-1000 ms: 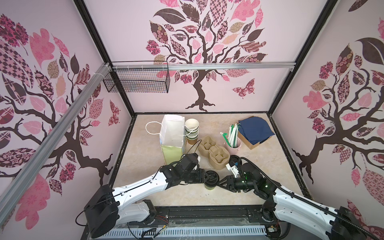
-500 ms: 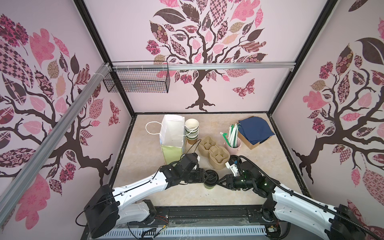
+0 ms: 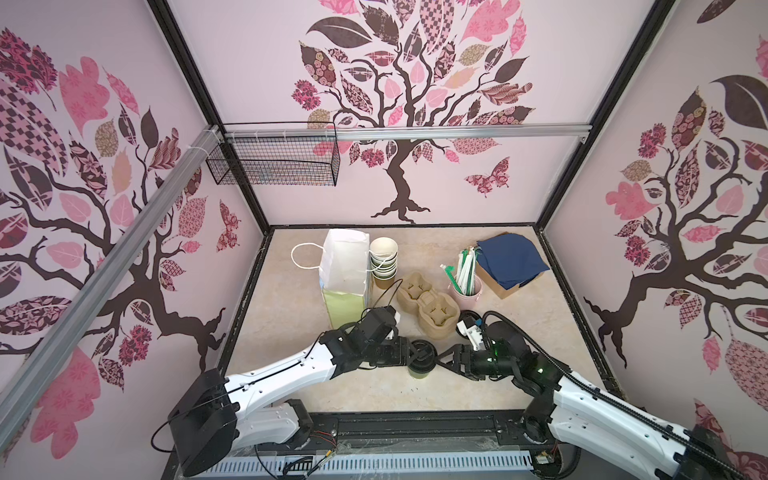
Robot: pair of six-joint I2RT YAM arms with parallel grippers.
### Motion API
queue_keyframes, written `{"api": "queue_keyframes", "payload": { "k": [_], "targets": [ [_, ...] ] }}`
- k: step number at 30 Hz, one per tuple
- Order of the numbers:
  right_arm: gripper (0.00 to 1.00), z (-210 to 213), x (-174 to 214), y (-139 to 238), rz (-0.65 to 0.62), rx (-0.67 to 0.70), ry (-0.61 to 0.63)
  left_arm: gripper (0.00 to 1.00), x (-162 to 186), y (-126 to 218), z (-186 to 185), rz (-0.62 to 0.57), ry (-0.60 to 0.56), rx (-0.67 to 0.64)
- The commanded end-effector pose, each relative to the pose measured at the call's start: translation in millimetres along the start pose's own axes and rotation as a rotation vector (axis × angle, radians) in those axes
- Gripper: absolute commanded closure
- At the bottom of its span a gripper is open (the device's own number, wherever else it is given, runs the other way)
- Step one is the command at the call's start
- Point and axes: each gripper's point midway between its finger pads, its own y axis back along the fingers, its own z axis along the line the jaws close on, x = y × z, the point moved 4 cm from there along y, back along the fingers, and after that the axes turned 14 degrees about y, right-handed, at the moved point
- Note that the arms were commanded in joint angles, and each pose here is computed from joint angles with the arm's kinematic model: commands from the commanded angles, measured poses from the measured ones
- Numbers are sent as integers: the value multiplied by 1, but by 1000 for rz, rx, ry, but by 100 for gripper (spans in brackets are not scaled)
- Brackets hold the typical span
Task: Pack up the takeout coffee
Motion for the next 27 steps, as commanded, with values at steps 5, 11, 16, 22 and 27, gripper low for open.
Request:
{"api": "queue_keyframes", "payload": {
  "k": [5, 11, 16, 22, 27],
  "targets": [
    [35, 0, -9, -10, -21, -15, -31, 44, -2, -1, 10, -10, -1, -53],
    [46, -27, 2, -19, 8, 76, -80, 45, 0, -3, 15, -6, 2, -65],
    [56, -61, 24, -18, 80, 238, -94, 46, 3, -5, 22, -1, 10, -78],
    [59, -84, 41, -15, 117, 318, -113, 47, 6, -9, 32, 8, 19, -98],
    [60, -95, 50, -15, 135, 354, -119, 48, 9, -10, 39, 10, 29, -110]
  ]
}}
